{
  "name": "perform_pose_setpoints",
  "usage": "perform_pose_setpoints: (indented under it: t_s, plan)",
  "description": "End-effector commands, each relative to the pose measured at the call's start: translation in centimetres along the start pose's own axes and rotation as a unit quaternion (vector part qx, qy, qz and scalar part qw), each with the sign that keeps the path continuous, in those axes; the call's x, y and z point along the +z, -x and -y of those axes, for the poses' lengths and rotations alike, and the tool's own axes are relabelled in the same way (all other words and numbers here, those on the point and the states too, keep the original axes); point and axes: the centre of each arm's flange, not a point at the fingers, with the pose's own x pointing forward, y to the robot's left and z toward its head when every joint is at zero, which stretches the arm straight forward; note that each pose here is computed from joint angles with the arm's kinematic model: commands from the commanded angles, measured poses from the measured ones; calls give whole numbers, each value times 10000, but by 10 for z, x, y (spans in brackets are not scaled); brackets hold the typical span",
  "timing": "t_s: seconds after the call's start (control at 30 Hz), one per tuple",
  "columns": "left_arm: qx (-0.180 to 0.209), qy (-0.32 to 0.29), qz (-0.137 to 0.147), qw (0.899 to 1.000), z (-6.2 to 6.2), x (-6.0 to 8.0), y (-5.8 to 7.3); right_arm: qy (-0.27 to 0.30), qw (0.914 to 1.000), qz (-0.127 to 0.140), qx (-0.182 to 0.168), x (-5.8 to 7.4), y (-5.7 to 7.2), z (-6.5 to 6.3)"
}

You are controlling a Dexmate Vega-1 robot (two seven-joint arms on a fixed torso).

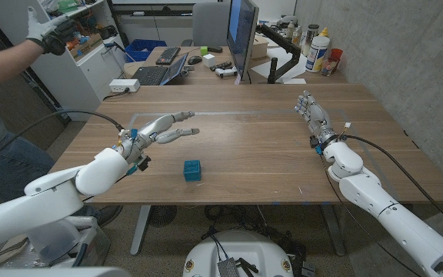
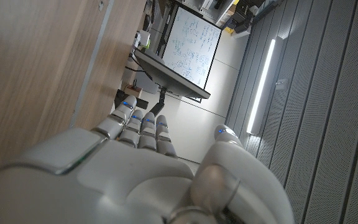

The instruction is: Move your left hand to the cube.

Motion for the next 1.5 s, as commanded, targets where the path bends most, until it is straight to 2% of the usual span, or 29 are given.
perform_pose_setpoints:
  t_s: [0.03, 0.33, 0.9, 1.5]
  plan:
    - [140, -645, 73, 9978, 8, 10, 18, 19, 10000, 51, -41, 3, 4, -6]
    - [127, -973, 7, 9952, 14, 9, 25, 42, 9999, 112, -69, 7, 5, -10]
    - [7, -1305, -194, 9913, 30, 10, 29, -41, 9999, 143, -86, 1, 8, -16]
    - [-172, -1342, -188, 9906, 42, 9, 24, -61, 9998, 164, -101, -3, 17, -20]
